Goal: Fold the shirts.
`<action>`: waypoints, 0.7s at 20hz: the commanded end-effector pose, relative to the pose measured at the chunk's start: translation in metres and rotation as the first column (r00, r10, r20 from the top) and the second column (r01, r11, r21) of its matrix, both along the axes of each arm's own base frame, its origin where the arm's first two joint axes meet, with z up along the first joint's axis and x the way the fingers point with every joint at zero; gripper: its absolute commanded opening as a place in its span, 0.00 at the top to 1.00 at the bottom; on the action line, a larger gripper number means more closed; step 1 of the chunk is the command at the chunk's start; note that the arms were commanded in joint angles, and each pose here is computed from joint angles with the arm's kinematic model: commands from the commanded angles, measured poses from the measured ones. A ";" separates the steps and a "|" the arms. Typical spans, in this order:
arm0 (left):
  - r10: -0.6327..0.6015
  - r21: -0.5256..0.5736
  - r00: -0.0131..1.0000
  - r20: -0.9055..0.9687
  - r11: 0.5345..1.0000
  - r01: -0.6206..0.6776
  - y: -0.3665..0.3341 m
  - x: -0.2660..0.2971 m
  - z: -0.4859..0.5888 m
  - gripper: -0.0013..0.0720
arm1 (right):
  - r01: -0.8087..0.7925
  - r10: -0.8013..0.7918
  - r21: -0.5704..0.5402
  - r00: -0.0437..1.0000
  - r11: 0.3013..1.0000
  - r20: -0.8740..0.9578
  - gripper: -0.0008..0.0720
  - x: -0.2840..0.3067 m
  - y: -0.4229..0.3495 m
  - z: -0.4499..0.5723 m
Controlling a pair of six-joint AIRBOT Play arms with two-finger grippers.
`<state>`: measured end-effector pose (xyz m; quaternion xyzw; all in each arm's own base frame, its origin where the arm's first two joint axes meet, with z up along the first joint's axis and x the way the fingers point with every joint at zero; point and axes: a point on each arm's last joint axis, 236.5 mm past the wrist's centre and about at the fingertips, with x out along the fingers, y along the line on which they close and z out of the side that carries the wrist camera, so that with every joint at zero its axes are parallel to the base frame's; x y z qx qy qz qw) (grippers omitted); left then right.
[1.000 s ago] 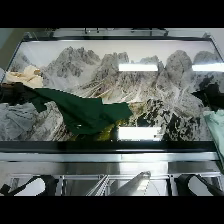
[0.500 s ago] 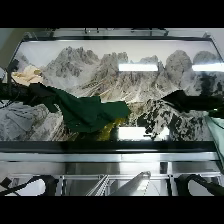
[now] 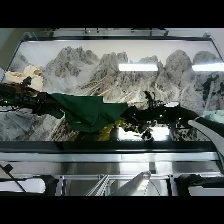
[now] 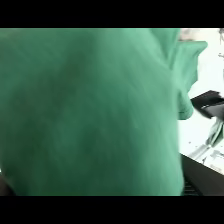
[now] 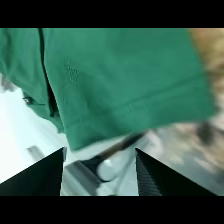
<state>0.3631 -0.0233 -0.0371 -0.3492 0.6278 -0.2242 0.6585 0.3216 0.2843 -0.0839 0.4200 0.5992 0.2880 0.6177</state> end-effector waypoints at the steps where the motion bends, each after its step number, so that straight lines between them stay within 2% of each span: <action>1: -0.004 -0.026 0.999 -0.046 1.000 0.003 0.002 -0.003 -0.019 0.01 | 0.063 -0.060 0.093 0.998 0.994 -0.038 0.33 0.004 0.034 -0.009; 3: -0.001 -0.027 0.999 -0.054 1.000 0.000 0.002 -0.002 -0.024 0.01 | 0.083 -0.080 0.101 0.996 0.991 -0.038 0.34 0.012 0.037 -0.009; 4: 0.003 -0.022 0.999 -0.052 1.000 -0.004 0.003 -0.001 -0.026 0.01 | 0.096 -0.093 0.096 0.995 0.991 -0.032 0.37 0.018 0.037 -0.010; 5: 0.005 -0.019 0.999 -0.040 1.000 -0.006 0.004 0.001 -0.027 0.01 | 0.100 -0.099 0.089 0.995 0.991 -0.017 0.51 0.025 0.039 -0.010; 6: 0.007 -0.013 0.999 -0.033 1.000 -0.007 0.005 0.002 -0.027 0.01 | 0.102 -0.102 0.087 0.995 0.991 -0.005 0.52 0.030 0.042 -0.009; 7: 0.014 -0.002 1.000 -0.026 1.000 -0.014 0.007 0.005 -0.029 0.01 | 0.096 -0.097 0.090 0.995 0.991 0.009 0.70 0.035 0.046 -0.007; 8: 0.024 0.007 1.000 -0.018 1.000 -0.024 0.008 0.008 -0.031 0.04 | 0.089 -0.092 0.096 0.996 0.991 0.022 0.94 0.040 0.050 -0.004; 9: 0.037 0.019 0.999 -0.008 0.999 -0.037 0.011 0.011 -0.032 0.19 | 0.087 -0.091 0.099 0.995 0.991 0.043 0.95 0.045 0.053 0.000; 10: 0.045 0.026 0.999 -0.001 0.999 -0.045 0.012 0.014 -0.033 0.73 | 0.080 -0.088 0.106 0.993 0.991 0.074 0.95 0.051 0.054 0.007; 11: 0.050 0.021 0.999 0.008 0.999 -0.050 0.011 0.016 -0.032 0.97 | 0.076 -0.089 0.117 0.990 0.990 0.109 0.95 0.057 0.051 0.018; 14: 0.089 -0.016 0.990 0.105 0.996 -0.088 0.009 0.029 0.008 0.97 | 0.100 -0.154 0.213 0.954 0.972 0.256 0.95 0.087 0.008 0.094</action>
